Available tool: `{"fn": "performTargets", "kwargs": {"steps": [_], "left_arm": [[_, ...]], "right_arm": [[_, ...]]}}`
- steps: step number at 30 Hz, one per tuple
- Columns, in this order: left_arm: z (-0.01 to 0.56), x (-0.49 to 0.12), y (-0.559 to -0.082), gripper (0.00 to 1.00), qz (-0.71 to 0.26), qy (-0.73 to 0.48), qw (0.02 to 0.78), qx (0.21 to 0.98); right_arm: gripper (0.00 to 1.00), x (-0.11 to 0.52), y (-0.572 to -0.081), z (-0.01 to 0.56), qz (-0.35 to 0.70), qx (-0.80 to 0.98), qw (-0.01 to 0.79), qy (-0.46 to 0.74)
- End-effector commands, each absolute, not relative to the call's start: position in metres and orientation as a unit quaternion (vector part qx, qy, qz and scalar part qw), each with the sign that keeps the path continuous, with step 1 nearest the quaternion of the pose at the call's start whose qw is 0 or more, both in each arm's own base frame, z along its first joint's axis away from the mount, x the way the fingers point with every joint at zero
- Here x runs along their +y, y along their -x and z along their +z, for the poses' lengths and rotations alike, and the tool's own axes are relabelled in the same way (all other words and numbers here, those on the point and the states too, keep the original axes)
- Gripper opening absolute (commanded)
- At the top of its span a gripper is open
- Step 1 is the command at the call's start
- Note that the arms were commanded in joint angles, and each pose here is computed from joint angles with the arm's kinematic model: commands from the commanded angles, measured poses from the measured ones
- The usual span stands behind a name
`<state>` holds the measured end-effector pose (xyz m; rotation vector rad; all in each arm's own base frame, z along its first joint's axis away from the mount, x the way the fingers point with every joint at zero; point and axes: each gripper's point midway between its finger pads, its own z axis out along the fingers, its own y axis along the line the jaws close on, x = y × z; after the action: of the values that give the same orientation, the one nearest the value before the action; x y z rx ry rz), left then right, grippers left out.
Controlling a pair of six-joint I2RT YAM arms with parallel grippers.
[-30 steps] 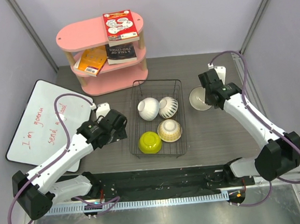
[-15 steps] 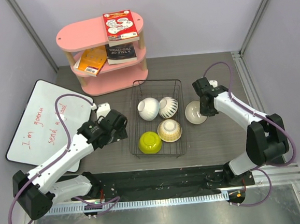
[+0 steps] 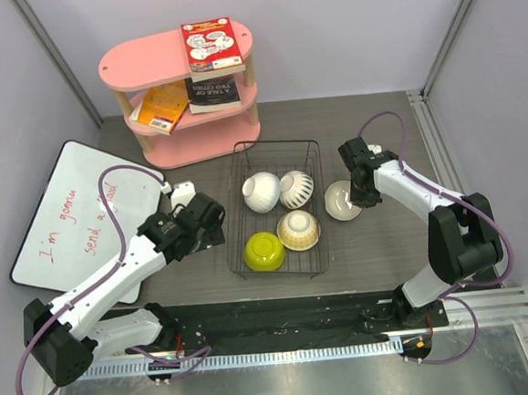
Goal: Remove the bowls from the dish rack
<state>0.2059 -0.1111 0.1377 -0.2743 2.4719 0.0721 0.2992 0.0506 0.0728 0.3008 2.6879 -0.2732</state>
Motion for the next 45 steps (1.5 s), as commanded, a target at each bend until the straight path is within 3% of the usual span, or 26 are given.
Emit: {"fn": "performTargets", "kwargs": {"steps": [1,4,7,12,14,18,20,23,30,36,40,45], "left_arm": [[0.140,-0.109,-0.209,0.94,0.025,0.108,0.331,0.937],[0.139,-0.109,-0.208,0.94,0.026,0.107,0.330,0.938],[0.138,-0.109,-0.208,0.94,0.027,0.107,0.329,0.938],[0.137,-0.109,-0.209,0.94,0.029,0.107,0.328,0.938],[0.138,-0.108,-0.208,0.94,0.031,0.107,0.327,0.939],[0.140,-0.108,-0.207,0.94,0.027,0.108,0.330,0.937],[0.140,-0.108,-0.208,0.94,0.027,0.110,0.331,0.937],[0.146,-0.108,-0.211,0.94,0.026,0.106,0.340,0.934],[0.185,-0.125,-0.234,0.97,0.004,0.063,0.380,0.923],[0.195,-0.170,-0.257,0.92,-0.028,-0.001,0.359,0.933],[0.191,-0.190,-0.269,0.90,0.015,-0.073,0.348,0.934],[0.199,-0.194,-0.291,0.95,0.083,-0.119,0.363,0.920]], "right_arm": [[0.15,0.050,-0.314,0.084,-0.085,0.957,0.245,-0.129],[0.16,0.046,-0.312,0.084,-0.092,0.955,0.248,-0.133],[0.27,0.045,-0.310,0.078,-0.090,0.958,0.239,-0.134],[0.32,0.045,-0.308,0.073,-0.088,0.960,0.230,-0.133],[0.43,0.043,-0.309,0.076,-0.089,0.958,0.236,-0.135],[0.44,0.042,-0.311,0.086,-0.086,0.955,0.250,-0.135],[0.62,0.039,-0.310,0.088,-0.093,0.955,0.246,-0.135],[0.69,0.035,-0.305,0.094,-0.100,0.955,0.244,-0.133],[0.70,0.038,-0.299,0.156,-0.057,0.935,0.315,-0.150],[0.72,0.050,-0.295,0.203,0.001,0.922,0.357,-0.149],[0.72,0.050,-0.286,0.202,0.010,0.922,0.359,-0.143],[0.72,0.061,-0.275,0.192,0.042,0.929,0.346,-0.125]]}}
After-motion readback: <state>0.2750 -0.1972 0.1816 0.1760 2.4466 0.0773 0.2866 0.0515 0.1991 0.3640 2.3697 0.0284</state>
